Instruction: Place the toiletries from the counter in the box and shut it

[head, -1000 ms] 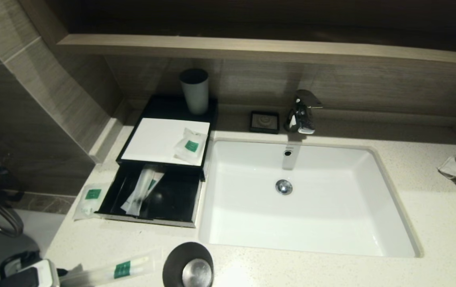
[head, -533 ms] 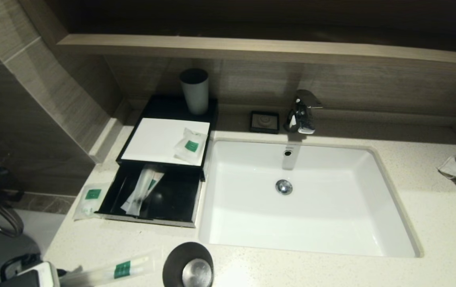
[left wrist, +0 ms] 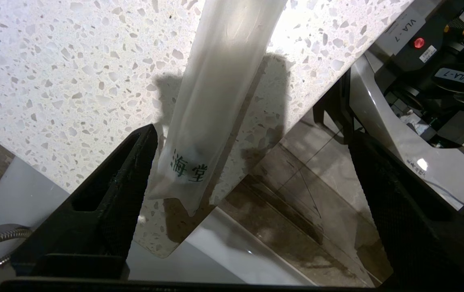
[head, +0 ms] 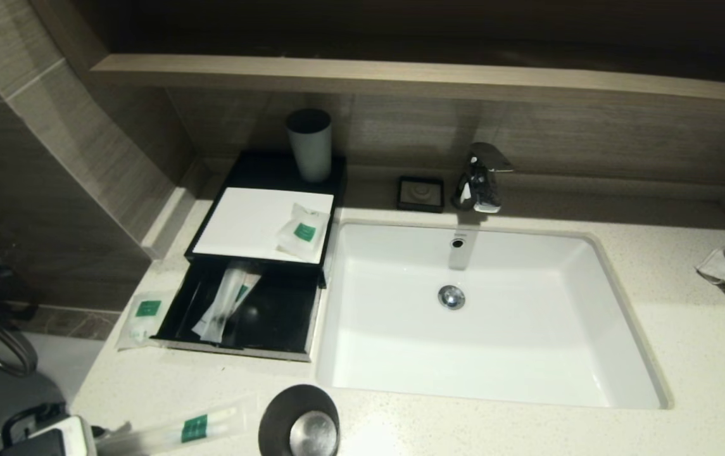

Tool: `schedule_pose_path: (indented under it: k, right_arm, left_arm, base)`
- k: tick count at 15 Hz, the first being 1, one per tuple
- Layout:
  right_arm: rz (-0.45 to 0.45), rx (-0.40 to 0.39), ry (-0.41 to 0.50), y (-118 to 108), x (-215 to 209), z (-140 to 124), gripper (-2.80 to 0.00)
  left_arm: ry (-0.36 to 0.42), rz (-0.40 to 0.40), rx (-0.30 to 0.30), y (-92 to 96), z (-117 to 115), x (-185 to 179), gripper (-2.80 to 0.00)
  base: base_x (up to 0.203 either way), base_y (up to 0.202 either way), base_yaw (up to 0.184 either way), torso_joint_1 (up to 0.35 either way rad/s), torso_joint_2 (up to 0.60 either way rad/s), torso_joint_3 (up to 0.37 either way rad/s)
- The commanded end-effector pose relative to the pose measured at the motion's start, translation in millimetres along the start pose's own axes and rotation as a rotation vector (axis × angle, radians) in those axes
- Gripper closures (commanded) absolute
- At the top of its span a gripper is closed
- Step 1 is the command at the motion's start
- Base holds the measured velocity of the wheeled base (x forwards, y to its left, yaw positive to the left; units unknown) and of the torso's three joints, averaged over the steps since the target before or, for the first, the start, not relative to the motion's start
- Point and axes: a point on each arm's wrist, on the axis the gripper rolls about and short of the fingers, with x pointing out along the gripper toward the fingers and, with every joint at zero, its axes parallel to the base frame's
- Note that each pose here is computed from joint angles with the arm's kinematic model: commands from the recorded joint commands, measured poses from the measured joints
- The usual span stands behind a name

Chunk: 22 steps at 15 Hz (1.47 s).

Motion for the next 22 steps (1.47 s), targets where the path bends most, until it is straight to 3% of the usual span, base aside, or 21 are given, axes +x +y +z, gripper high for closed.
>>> schedule_pose_path:
  k: [1, 2, 3, 22]
  right_arm:
    - [0.000, 0.000, 0.000, 0.0, 0.0, 0.0, 0.00]
    - [0.000, 0.000, 0.000, 0.0, 0.0, 0.0, 0.00]
    - [0.000, 0.000, 0.000, 0.0, 0.0, 0.0, 0.00]
    - [0.000, 0.000, 0.002, 0.0, 0.1, 0.0, 0.00]
  left_arm:
    - [-0.002, -0.002, 0.006, 0.1, -0.2, 0.2, -2.80]
    - [-0.002, -0.002, 0.006, -0.4, -0.3, 0.2, -2.80]
    - [-0.003, -0.001, 0.007, -0.2, -0.2, 0.2, 0.00]
    - [-0.024, 0.033, 0.028, -2.9, 3.7, -7.0, 0.00]
  base:
    - [0.000, 0.000, 0.000, 0.000, 0.00, 0.000]
    - [0.000, 0.000, 0.000, 0.000, 0.00, 0.000]
    - [0.000, 0.000, 0.000, 0.000, 0.00, 0.000]
    - [0.000, 0.000, 0.000, 0.000, 0.00, 0.000]
